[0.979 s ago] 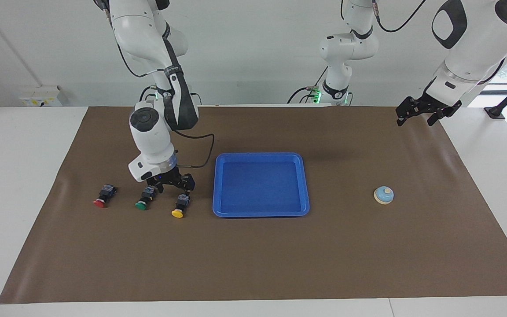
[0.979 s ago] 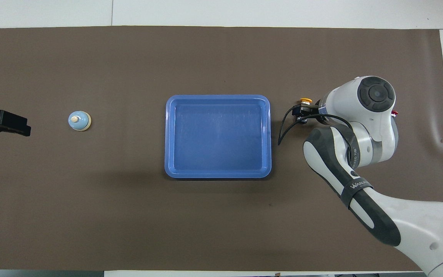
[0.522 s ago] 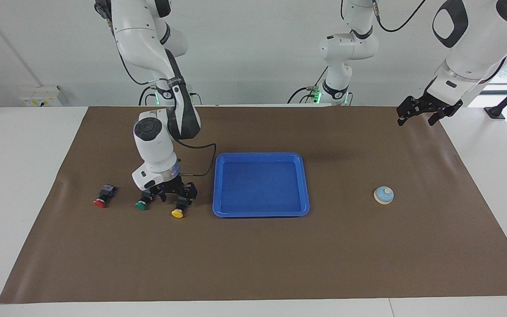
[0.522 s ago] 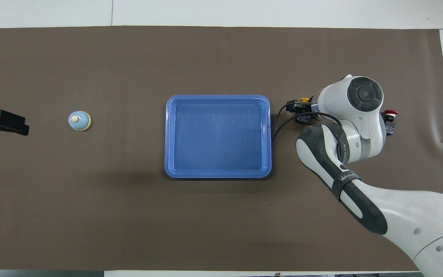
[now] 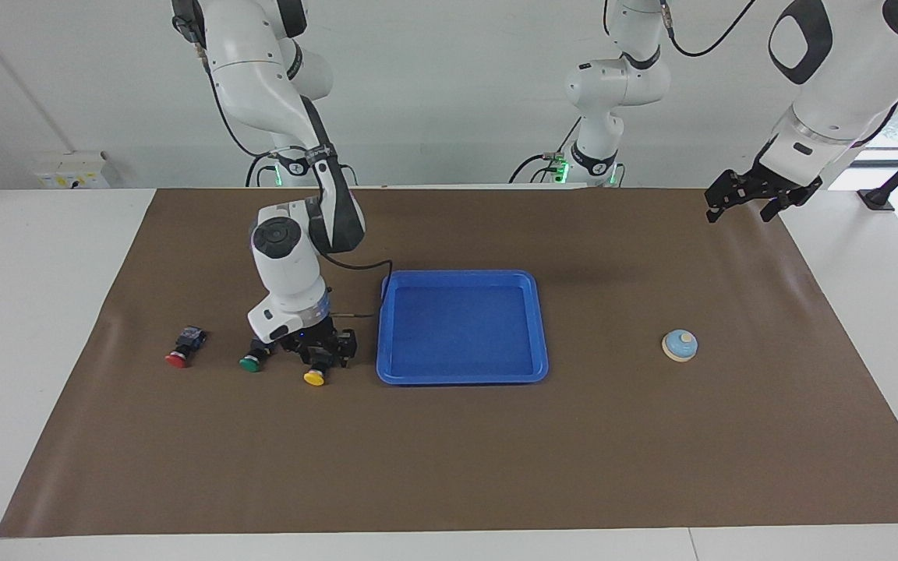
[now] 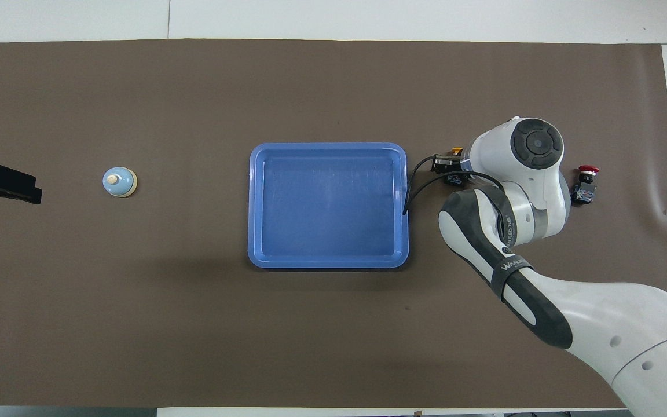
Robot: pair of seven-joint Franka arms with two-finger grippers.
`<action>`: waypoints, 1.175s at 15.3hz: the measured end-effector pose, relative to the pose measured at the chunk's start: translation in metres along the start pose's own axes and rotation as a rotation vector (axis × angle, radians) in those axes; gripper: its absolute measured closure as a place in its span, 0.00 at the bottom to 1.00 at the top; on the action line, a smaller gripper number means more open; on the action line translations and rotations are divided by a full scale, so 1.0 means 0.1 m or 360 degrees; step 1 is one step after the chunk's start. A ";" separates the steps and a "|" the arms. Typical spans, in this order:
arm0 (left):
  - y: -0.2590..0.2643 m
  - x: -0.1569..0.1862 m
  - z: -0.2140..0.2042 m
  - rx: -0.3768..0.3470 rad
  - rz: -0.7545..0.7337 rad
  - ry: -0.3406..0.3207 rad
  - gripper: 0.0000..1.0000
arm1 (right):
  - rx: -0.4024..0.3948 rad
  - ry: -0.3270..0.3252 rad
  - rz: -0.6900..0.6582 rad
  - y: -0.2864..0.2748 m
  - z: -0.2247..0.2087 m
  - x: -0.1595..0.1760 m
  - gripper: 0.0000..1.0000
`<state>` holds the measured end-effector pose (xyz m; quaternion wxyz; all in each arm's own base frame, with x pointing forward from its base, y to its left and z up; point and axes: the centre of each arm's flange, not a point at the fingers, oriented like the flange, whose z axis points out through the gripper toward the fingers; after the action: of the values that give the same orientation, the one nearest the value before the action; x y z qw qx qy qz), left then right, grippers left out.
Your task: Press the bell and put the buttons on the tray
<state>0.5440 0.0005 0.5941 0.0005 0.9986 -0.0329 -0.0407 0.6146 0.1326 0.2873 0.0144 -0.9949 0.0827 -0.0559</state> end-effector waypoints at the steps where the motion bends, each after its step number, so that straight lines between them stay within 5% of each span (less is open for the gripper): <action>1: 0.00 0.00 0.00 0.0000 0.0000 0.0000 0.00 | 0.0000 0.0000 0.0000 0.00 0.00 0.00 0.55; 7: 0.00 0.00 0.00 0.0000 0.0000 0.0000 0.00 | -0.0011 -0.0023 -0.0001 -0.03 -0.09 0.06 0.58; 11: 0.00 0.00 0.00 0.0000 0.0000 0.0000 0.00 | -0.0047 -0.0122 -0.0050 -0.37 -0.65 0.22 0.58; 18: 0.00 0.00 0.00 0.0000 0.0000 0.0000 0.00 | -0.0052 -0.0149 -0.0044 -1.56 -0.97 -0.39 0.58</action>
<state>0.5440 0.0005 0.5941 0.0005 0.9986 -0.0329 -0.0407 0.5907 0.2907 0.3856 0.0012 -0.9976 0.0690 -0.0083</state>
